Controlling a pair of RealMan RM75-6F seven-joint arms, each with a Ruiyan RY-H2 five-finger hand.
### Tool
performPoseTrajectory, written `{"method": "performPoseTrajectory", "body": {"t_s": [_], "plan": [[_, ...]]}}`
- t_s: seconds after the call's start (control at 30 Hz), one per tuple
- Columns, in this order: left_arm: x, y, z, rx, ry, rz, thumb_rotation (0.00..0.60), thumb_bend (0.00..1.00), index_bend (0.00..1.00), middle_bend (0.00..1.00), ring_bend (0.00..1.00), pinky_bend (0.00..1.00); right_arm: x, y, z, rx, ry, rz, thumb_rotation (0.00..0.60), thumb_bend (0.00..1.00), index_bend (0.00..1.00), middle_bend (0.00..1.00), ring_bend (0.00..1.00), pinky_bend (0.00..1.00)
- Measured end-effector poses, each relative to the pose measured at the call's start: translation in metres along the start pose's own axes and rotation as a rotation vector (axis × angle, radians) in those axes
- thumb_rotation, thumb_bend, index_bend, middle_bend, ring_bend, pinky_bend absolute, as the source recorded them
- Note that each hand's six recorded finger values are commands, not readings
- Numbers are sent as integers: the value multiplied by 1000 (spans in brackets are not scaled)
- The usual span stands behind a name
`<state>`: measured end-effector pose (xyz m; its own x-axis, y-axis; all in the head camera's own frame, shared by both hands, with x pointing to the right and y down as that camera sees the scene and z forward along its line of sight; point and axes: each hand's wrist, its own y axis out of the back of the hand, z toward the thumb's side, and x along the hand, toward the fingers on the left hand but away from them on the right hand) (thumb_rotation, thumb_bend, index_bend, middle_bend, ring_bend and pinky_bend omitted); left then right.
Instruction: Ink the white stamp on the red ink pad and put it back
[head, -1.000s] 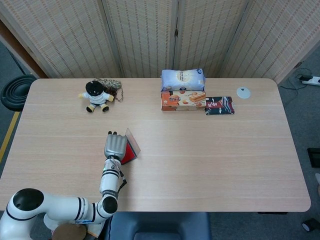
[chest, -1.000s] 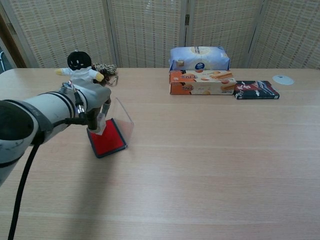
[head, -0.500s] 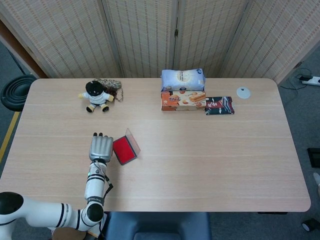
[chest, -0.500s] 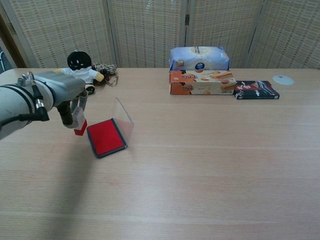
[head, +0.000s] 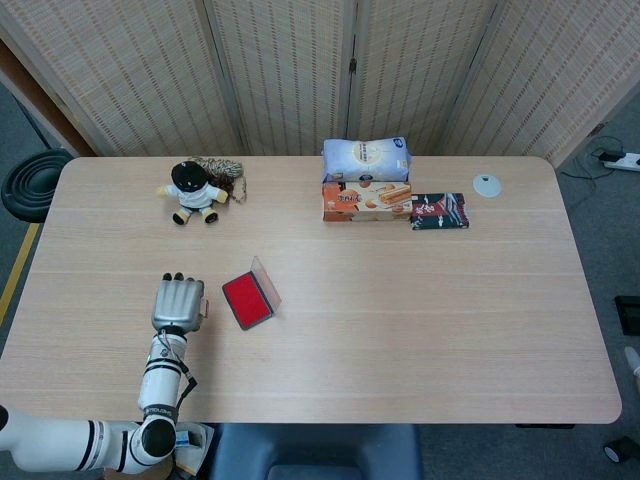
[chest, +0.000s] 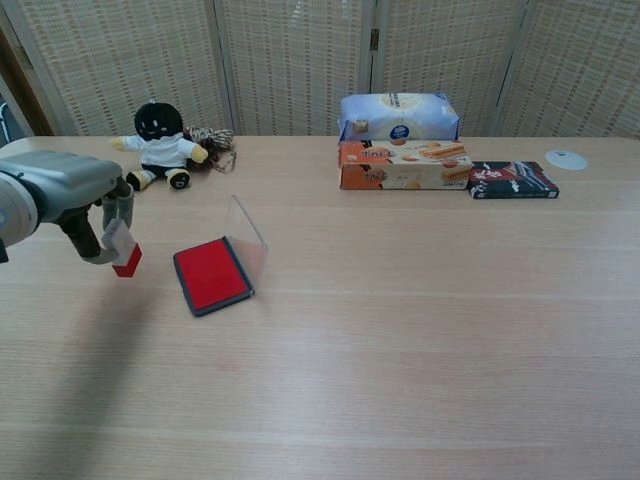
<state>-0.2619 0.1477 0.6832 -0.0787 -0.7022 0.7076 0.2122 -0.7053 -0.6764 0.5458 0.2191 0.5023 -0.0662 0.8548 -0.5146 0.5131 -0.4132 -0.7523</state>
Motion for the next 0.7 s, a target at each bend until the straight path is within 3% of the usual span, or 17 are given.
{"method": "performPoseTrajectory", "body": {"t_s": [0.7], "plan": [[17, -32, -26, -45, -7, -46, 600, 297, 595, 406, 234, 216, -1, -7, 4, 32, -10, 3, 600, 367, 20, 0, 0, 0]]}}
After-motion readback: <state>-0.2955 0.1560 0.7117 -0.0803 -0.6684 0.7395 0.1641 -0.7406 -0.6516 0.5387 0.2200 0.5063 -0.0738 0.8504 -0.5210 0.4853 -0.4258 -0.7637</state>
